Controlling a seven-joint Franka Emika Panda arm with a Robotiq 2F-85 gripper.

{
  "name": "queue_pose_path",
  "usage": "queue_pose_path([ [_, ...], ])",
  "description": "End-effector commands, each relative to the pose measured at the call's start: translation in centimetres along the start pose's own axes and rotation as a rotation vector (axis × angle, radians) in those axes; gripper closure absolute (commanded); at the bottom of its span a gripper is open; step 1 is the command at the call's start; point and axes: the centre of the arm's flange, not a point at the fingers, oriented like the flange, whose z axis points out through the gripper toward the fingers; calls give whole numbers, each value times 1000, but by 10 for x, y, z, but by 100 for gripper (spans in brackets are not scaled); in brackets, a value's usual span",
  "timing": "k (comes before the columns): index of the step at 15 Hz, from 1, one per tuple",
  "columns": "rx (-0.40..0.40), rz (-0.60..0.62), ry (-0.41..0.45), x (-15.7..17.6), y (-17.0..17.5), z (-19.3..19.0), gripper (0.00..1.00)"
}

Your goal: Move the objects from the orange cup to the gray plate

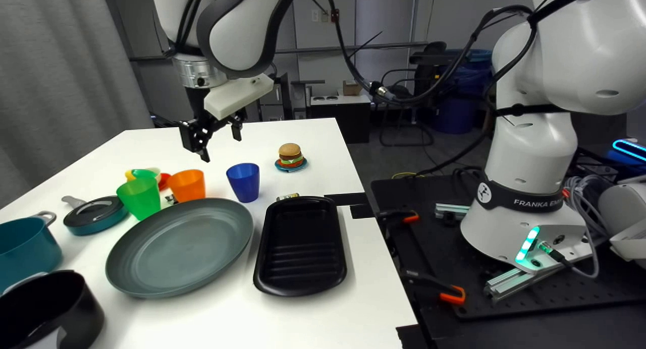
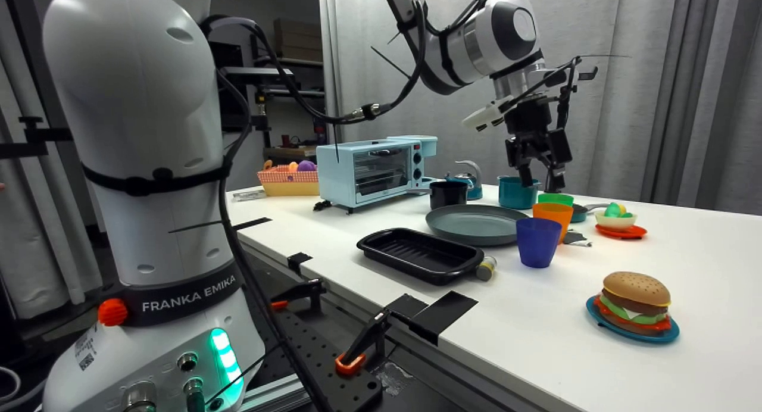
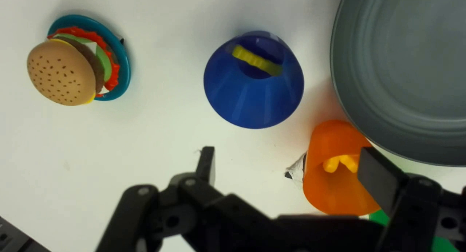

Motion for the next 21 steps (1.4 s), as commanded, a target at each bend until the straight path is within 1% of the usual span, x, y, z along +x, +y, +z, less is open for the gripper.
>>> queue_pose_path([
  [1,-16,56,25,31,-12,21,0],
  [5,-35,79,33,41,-14,33,0],
  [6,-53,76,40,42,-15,33,0],
  [7,-41,53,13,31,-6,29,0],
  [13,-38,56,5,30,-7,34,0],
  [18,-28,66,4,35,-12,45,0],
  [21,-23,86,12,44,-17,50,0],
])
